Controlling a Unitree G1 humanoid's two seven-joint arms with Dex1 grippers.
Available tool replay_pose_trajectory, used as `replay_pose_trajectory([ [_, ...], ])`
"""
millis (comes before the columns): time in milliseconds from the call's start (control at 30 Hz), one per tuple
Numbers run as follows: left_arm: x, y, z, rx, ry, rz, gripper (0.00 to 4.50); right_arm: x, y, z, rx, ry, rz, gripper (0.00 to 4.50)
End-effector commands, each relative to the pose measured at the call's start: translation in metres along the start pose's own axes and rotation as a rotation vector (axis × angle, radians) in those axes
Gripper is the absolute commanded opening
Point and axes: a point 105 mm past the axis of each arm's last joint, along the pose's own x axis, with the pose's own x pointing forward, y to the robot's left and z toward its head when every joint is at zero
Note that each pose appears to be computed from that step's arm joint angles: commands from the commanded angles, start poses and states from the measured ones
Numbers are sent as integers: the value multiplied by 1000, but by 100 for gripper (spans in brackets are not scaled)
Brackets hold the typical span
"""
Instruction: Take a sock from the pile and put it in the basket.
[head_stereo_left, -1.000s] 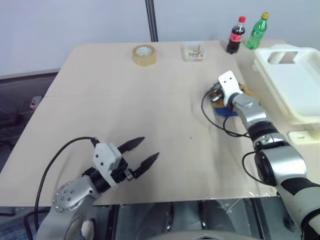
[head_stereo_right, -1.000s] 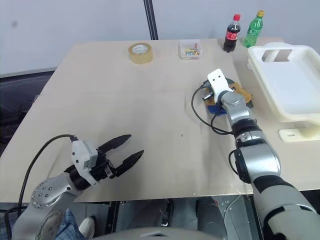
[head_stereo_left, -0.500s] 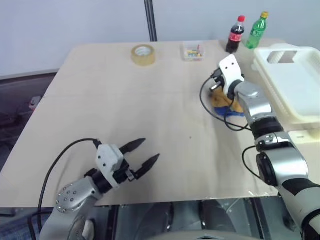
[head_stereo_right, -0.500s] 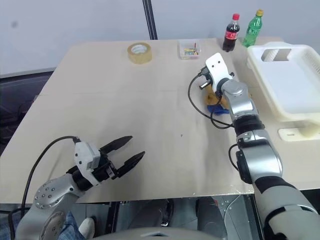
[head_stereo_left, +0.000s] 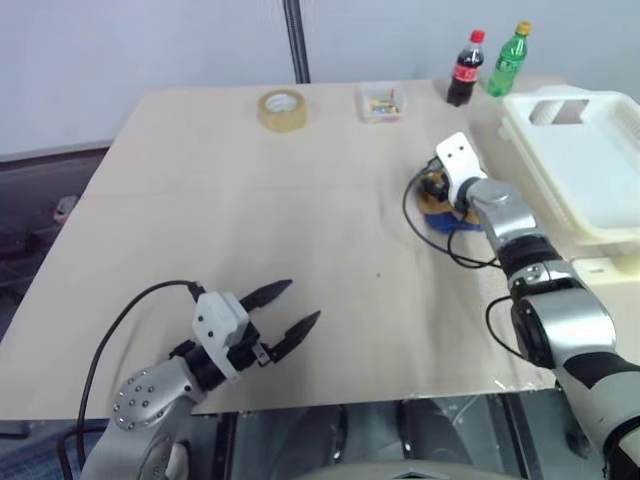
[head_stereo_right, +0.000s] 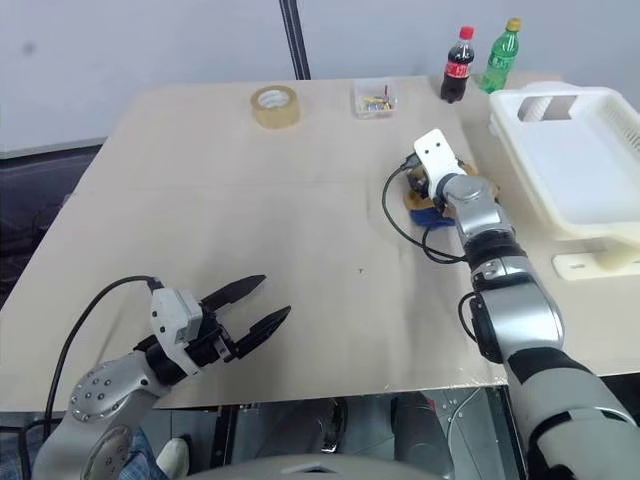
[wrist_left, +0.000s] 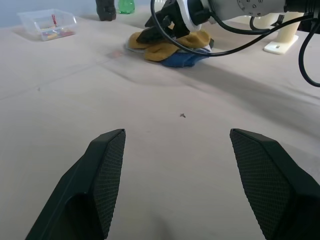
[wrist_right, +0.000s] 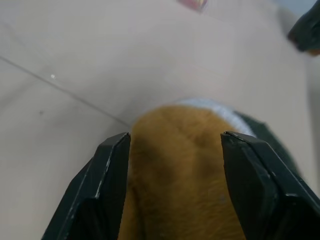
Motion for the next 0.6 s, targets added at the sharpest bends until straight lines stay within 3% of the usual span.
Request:
replay_pose_trajectory([
  [33, -1, 1, 5, 27, -21, 6, 359, 0, -8, 20, 3, -46, -23, 221],
  [200, -3, 0, 4, 25, -16, 11, 359, -1, -12, 20, 12, -53, -39, 4],
  [400, -3, 0, 3, 27, -16, 14, 359, -5, -11, 49, 5, -163, -24, 4],
  [600, -6, -1, 3, 27, -8, 19, 359, -22, 15, 65, -25, -242, 157, 4],
])
